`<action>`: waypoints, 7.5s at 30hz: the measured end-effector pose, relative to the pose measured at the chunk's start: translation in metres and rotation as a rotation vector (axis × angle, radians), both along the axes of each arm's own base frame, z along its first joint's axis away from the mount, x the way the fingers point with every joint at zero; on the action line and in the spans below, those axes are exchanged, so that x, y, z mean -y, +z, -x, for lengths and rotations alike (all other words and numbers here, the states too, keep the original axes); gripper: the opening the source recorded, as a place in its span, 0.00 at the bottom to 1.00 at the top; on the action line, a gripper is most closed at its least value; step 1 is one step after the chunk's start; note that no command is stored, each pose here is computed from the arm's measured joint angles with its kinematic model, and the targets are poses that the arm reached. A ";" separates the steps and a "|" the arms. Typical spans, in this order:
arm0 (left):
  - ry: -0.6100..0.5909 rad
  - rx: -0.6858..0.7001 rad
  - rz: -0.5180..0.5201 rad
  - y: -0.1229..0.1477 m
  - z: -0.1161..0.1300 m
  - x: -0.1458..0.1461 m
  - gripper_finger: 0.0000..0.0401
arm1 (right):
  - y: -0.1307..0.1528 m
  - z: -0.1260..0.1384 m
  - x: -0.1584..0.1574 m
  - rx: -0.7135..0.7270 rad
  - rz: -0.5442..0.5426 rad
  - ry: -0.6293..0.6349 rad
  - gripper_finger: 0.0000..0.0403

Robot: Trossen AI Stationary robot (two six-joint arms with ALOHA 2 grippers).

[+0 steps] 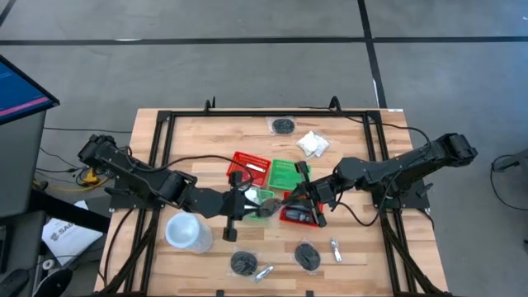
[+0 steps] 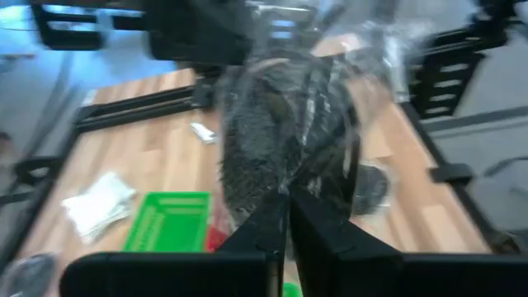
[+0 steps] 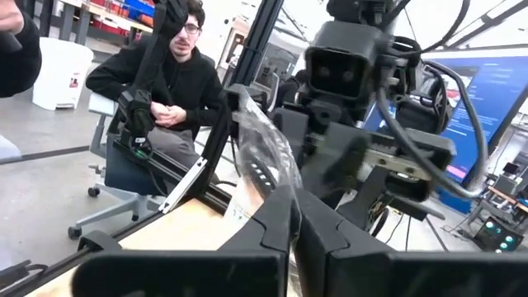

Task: Pick & Place Travel size toiletries
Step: Put the black hairbrush into the top right green bin

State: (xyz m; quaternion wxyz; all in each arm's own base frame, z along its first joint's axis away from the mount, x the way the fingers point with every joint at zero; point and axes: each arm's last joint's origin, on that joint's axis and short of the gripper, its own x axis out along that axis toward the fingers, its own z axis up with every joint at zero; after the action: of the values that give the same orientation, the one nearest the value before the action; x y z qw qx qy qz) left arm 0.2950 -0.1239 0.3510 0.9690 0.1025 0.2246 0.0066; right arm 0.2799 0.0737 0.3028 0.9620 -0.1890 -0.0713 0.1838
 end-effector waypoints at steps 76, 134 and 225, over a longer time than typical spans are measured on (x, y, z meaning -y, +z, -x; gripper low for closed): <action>0.168 0.113 -0.043 0.028 0.024 -0.017 0.23 | -0.104 0.043 0.077 -0.547 -0.360 -0.820 0.00; 0.042 0.040 0.012 0.008 0.022 -0.012 0.23 | -0.100 0.020 0.046 -0.428 -0.274 -0.633 0.50; -0.150 -0.736 0.232 -0.186 -0.066 0.070 0.44 | -0.102 0.021 0.046 -0.448 -0.265 -0.638 0.43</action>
State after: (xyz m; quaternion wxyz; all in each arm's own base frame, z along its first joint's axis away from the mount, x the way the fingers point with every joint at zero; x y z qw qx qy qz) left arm 0.3610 -0.1937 0.1655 0.8267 0.0037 0.5481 -0.1268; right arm 0.2589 0.0278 0.2007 0.9785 -0.0312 0.1791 -0.0978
